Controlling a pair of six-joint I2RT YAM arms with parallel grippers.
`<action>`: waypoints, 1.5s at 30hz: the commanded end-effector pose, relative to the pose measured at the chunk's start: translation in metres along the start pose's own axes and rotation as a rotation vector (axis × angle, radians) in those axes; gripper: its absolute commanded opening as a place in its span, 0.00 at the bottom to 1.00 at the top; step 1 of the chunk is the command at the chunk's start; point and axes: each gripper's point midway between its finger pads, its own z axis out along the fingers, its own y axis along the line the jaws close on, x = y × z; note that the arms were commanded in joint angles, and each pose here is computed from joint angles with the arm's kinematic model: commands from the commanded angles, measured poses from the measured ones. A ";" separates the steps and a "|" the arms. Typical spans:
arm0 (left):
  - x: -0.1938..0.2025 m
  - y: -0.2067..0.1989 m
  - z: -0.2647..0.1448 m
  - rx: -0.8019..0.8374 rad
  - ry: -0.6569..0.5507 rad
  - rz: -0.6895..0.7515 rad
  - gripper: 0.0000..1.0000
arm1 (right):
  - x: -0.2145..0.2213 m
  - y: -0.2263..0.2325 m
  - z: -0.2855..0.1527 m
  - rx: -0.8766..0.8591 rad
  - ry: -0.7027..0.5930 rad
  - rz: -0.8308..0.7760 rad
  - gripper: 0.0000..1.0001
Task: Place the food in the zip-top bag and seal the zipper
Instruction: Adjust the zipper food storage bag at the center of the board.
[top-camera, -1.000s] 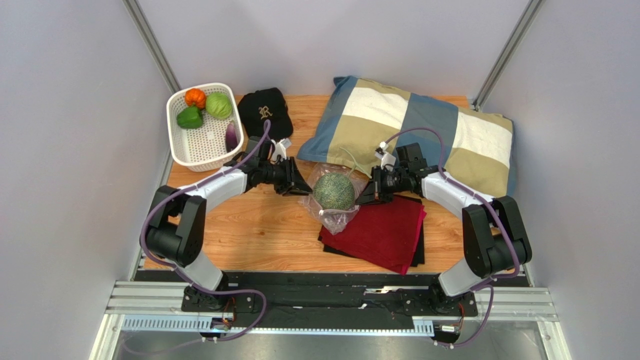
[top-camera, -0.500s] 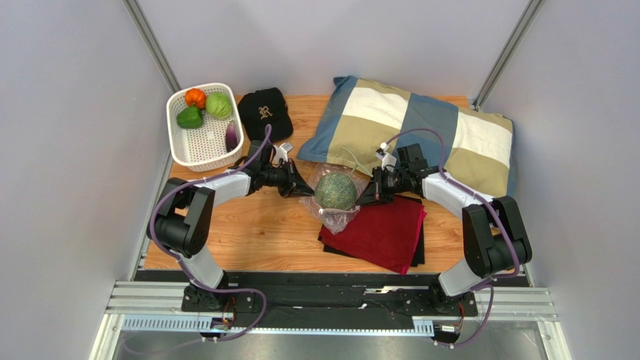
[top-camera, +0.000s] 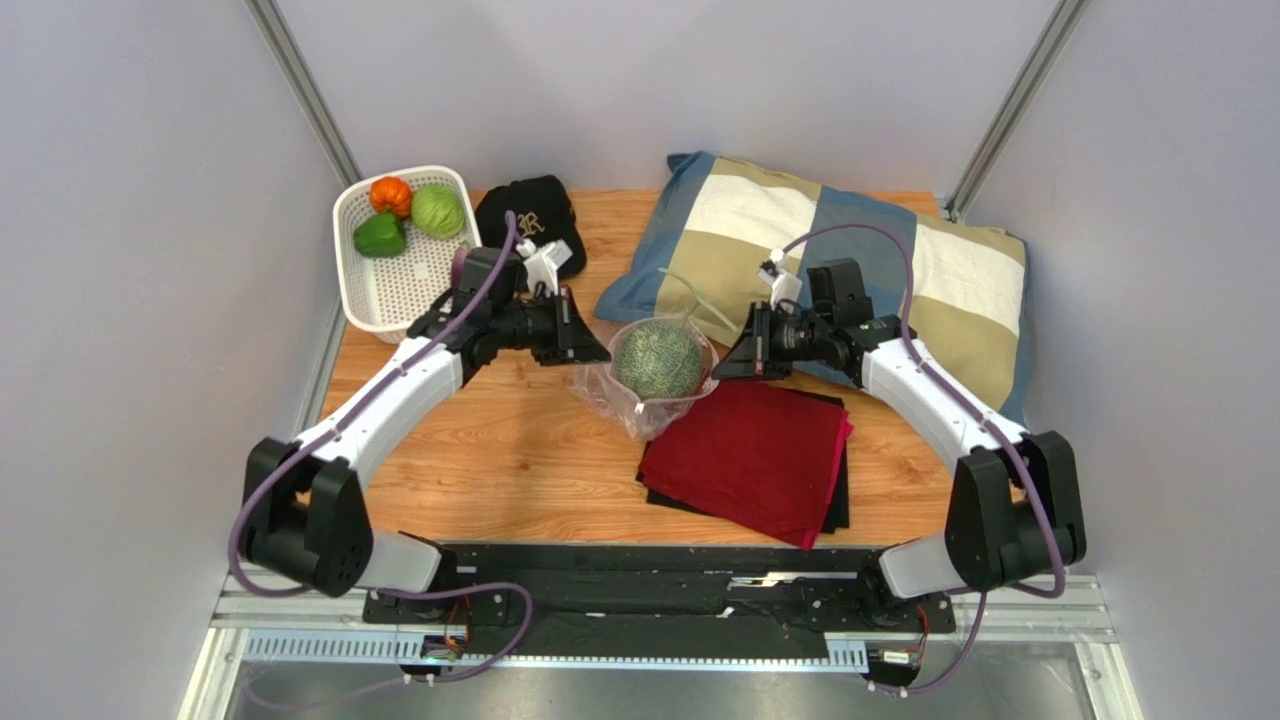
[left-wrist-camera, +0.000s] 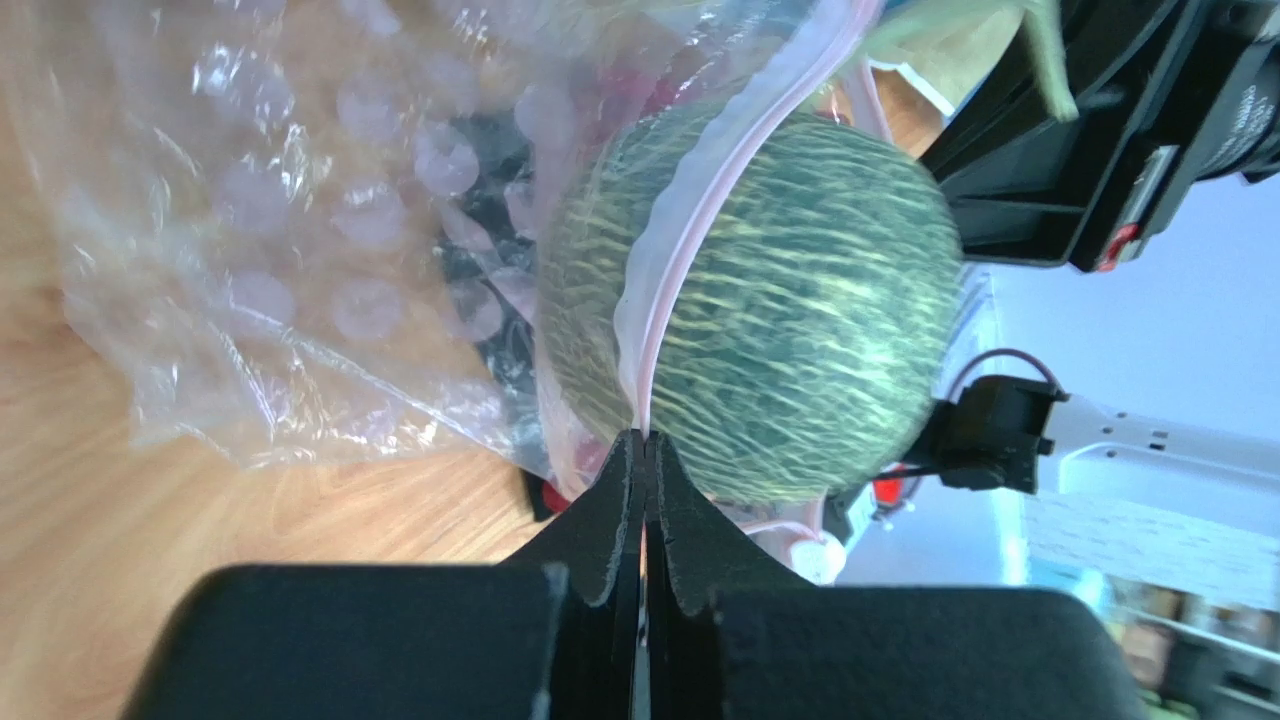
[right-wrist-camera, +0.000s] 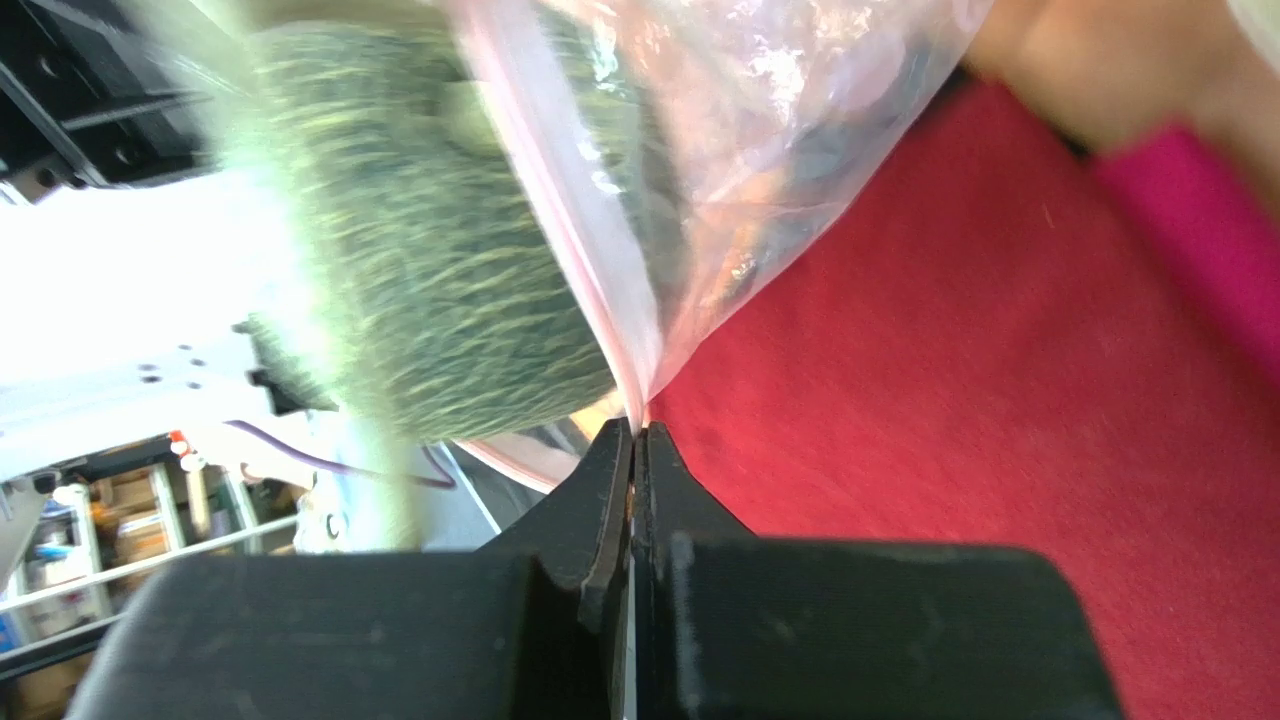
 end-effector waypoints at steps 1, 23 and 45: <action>-0.006 -0.017 -0.027 -0.074 -0.012 0.168 0.00 | -0.026 0.048 -0.021 -0.063 -0.078 -0.076 0.00; -0.012 -0.042 -0.067 -0.146 -0.048 0.328 0.00 | -0.057 0.134 -0.062 -0.135 -0.227 -0.214 0.00; -0.068 -0.160 -0.185 -0.038 -0.525 0.682 0.00 | -0.091 0.249 -0.099 -0.356 -0.365 -0.469 0.00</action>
